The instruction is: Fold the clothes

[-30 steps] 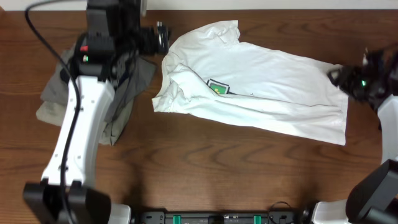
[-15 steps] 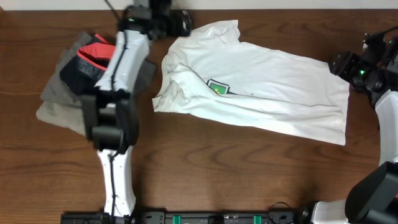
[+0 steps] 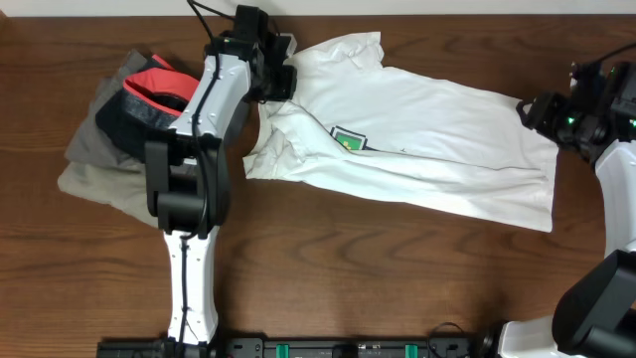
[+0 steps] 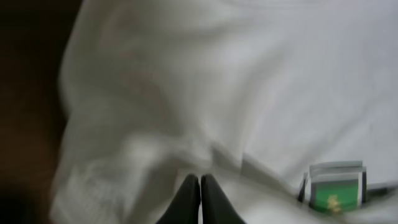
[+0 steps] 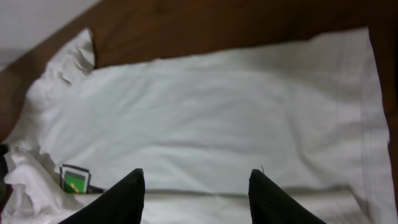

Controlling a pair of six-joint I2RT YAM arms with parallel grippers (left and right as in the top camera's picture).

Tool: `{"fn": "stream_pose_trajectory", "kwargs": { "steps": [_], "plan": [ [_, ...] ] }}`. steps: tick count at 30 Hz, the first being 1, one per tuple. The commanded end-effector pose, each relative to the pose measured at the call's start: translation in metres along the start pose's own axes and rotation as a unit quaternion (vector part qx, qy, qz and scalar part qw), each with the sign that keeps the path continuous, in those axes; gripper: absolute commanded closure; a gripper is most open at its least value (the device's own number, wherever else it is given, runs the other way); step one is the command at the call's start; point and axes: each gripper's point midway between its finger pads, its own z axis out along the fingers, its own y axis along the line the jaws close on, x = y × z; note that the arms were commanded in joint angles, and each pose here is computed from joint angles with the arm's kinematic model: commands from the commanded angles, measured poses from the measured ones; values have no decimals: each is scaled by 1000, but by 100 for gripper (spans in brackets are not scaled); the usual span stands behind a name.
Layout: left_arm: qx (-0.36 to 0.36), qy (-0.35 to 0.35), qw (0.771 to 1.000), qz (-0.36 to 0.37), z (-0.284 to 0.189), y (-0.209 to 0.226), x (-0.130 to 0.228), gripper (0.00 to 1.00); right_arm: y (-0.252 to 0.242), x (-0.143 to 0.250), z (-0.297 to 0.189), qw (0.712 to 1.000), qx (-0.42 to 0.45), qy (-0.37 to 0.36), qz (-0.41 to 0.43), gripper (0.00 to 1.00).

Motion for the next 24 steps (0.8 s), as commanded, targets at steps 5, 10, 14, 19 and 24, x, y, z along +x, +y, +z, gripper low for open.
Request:
{"fn": "stream_pose_trajectory", "kwargs": {
  "steps": [5, 10, 14, 19, 24],
  "plan": [
    [-54, 58, 997, 12, -82, -16, 38, 85, -19, 38, 10, 996, 48, 74, 18, 47],
    [-53, 117, 992, -4, -47, -3, 80, 83, -34, 68, 30, 989, 59, 127, 39, 46],
    [-39, 104, 994, -2, -14, 2, 90, 73, -43, 84, 48, 983, 59, 161, 58, 46],
    [-7, 95, 995, 8, 11, 0, 104, 73, -47, 97, 74, 979, 38, 188, 73, 55],
    [-15, 151, 988, -2, 10, 4, 137, 87, -54, 99, 88, 978, 37, 190, 74, 56]
  ]
}}
